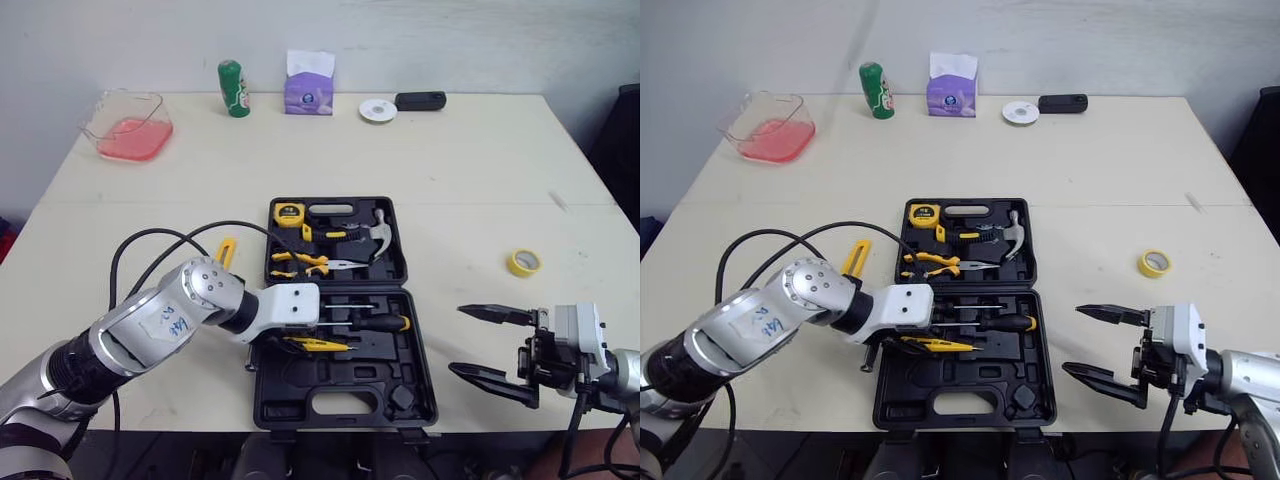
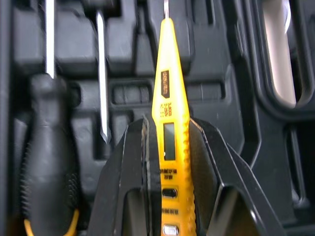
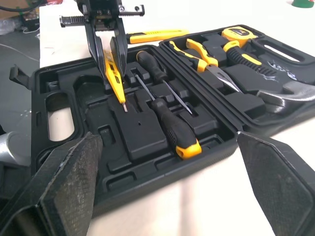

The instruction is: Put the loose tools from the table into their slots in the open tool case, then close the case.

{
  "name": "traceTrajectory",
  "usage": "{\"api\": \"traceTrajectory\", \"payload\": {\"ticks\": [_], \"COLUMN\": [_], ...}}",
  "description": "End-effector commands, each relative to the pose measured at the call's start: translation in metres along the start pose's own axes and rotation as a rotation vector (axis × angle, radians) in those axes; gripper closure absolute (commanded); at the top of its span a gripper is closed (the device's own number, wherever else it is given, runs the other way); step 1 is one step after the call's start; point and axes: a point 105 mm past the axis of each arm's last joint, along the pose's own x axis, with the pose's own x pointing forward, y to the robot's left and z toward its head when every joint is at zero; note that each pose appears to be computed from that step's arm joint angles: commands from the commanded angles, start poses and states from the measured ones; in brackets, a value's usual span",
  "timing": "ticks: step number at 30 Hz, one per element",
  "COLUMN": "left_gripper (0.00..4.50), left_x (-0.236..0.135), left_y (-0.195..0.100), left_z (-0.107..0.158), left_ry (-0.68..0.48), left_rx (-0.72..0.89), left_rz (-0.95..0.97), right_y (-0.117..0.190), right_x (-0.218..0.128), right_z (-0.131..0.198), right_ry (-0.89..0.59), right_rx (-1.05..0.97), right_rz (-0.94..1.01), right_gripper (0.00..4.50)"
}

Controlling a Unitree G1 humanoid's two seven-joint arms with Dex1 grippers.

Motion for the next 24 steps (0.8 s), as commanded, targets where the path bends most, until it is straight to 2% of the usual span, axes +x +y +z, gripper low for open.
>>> {"api": "traceTrajectory", "payload": {"ticks": [1,10,24], "left_gripper": [4.00,4.00,4.00], "left_x": [0.004,0.006,-0.004], "left_y": [0.004,0.006,0.018], "left_z": [-0.004,-0.014,-0.006], "left_ry": [0.021,0.057,0.071], "left_rx": [0.003,-0.029,-0.022], "left_rz": [0.032,0.070,0.112], "right_y": [0.002,0.005,0.004], "right_x": [0.003,0.006,0.013], "right_z": [0.010,0.014,0.020], "right_ry": [-0.018,-0.025,-0.031], "right_rx": [-0.033,-0.036,-0.037], "right_rz": [0.010,0.008,0.015], "right_gripper": [0.00,0.00,0.00]}}
